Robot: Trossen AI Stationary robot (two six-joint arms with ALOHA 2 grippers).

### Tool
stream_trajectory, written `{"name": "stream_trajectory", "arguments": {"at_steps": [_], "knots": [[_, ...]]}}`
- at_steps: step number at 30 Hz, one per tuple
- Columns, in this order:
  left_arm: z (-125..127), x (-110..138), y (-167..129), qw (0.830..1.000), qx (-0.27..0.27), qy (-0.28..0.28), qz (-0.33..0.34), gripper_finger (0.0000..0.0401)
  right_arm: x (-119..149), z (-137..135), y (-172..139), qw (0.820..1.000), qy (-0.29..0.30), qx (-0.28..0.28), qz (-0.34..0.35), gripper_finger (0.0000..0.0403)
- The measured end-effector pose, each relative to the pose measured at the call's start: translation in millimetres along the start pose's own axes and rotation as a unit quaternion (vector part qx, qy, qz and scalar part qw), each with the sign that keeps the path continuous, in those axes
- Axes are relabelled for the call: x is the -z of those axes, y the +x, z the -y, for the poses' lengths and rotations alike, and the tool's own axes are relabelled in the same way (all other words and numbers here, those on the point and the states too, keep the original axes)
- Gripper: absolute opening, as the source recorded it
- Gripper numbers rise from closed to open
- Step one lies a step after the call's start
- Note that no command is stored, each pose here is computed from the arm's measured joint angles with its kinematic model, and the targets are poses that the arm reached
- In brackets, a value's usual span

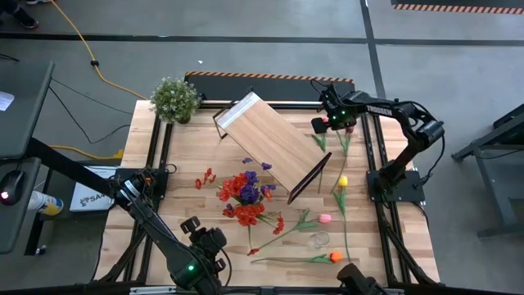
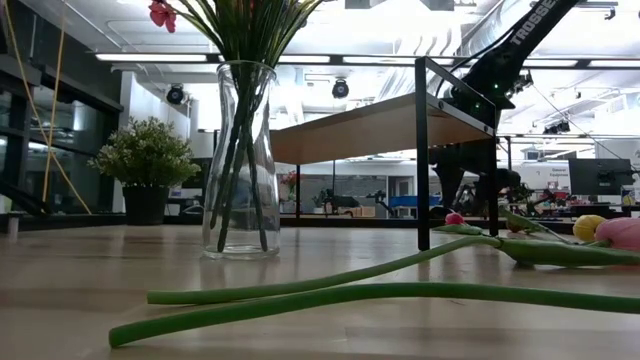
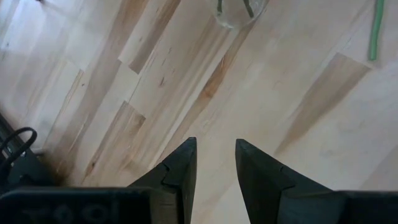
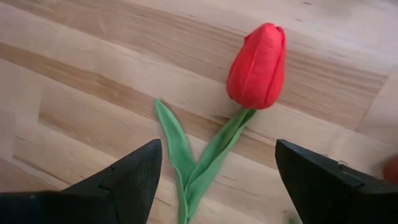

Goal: Pick and place flowers into a vace then onto a shelf
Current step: Put the red tulip into the right transparent vase

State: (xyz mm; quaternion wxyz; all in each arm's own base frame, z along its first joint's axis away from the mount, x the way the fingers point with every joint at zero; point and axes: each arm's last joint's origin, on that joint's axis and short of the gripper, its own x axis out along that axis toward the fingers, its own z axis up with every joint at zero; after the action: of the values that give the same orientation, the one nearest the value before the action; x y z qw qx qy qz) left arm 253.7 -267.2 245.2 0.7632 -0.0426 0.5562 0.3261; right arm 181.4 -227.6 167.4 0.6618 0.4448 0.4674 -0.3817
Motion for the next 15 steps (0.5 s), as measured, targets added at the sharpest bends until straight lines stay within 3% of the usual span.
{"name": "stream_trajectory", "arguments": {"at_steps": [15], "knots": [[0.0, 0.3, 0.0, 1.000, 0.001, 0.000, -0.006, 0.0145, -1.5, -0.5, 0.9, 1.000, -0.003, -0.004, 0.011, 0.0303]]}}
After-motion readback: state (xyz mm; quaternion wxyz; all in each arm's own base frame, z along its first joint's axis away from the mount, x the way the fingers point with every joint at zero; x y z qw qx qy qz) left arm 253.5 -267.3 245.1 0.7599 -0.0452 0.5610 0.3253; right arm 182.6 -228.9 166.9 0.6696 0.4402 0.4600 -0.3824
